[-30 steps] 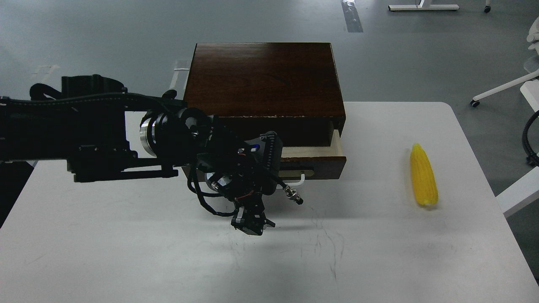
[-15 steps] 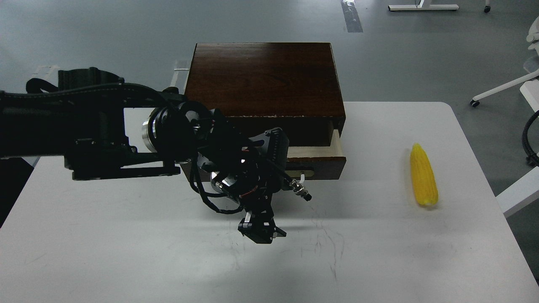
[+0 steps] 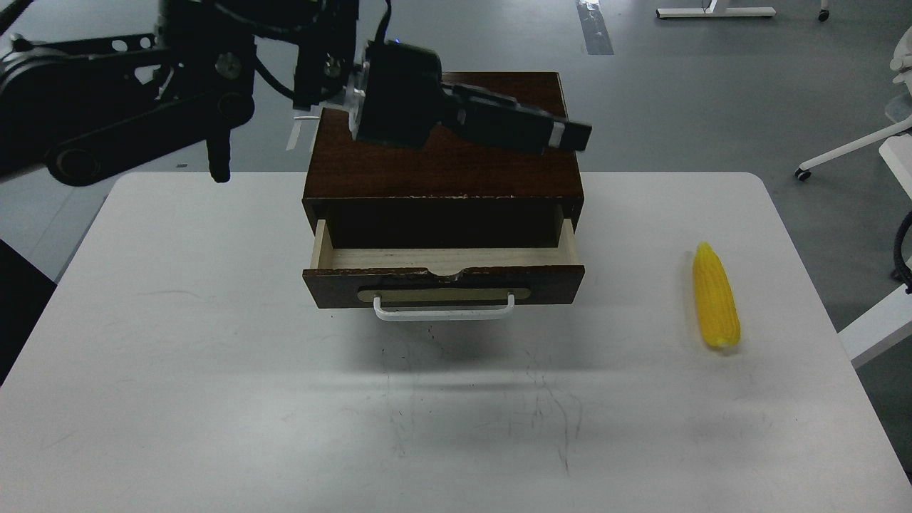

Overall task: Put corn in drawer with both arms
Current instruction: 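Release the handle and withdraw the left arm upward, then reach the right gripper down and grasp the yellow corn cob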

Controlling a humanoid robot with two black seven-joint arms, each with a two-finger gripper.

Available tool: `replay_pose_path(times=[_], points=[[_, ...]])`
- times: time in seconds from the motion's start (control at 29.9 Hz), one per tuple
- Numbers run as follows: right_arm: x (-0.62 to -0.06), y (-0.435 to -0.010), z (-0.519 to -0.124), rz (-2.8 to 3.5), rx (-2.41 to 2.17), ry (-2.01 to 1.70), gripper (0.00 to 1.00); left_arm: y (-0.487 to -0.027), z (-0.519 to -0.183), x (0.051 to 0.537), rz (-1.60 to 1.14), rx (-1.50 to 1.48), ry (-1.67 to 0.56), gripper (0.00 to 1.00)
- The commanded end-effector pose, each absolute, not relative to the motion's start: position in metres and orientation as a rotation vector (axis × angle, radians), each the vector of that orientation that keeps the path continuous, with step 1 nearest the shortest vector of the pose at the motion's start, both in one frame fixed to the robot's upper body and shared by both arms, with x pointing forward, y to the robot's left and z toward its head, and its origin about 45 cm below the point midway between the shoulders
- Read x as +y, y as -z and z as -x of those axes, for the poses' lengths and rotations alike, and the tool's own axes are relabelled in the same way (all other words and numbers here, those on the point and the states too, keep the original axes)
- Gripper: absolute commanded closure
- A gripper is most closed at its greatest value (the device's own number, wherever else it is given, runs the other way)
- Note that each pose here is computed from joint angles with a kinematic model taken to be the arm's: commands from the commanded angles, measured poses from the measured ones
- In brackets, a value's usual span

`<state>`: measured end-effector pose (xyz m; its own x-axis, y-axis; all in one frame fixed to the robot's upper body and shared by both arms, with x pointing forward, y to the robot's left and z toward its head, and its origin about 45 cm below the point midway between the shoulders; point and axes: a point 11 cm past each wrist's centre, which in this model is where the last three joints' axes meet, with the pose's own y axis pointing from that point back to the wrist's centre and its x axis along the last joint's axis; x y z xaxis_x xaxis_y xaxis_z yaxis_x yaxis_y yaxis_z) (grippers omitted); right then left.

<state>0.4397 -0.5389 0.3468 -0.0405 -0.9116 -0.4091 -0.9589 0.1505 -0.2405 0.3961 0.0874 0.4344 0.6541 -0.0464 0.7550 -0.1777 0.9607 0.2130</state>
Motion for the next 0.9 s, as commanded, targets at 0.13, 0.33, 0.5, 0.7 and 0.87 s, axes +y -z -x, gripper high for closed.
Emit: replay_pose_path(times=[0.13, 0.33, 0.5, 0.7, 0.87], points=[[-0.501, -0.363, -0.461, 2.274, 2.066, 0.132, 0.0, -0.463, -0.49, 0.197, 0.16, -0.338, -0.693, 0.02], [-0.468, -0.357, -0.474, 2.741, 2.086, 0.385, 0.0, -0.447, -0.512, 0.28, 0.534, -0.074, -0.983, 0.02], [-0.417, -0.333, -0.484, 3.155, 1.904, 0.588, 0.0, -0.405, -0.508, 0.337, 0.655, 0.039, -1.147, 0.02], [-0.406, -0.274, -0.461, 3.715, 1.572, 0.902, 0.0, -0.376, -0.5, 0.378, 0.657, 0.071, -1.259, 0.02], [-0.389, -0.24, -0.44, 3.934, 1.299, 0.962, 0.0, -0.382, -0.493, 0.405, 0.707, 0.076, -1.306, 0.02]])
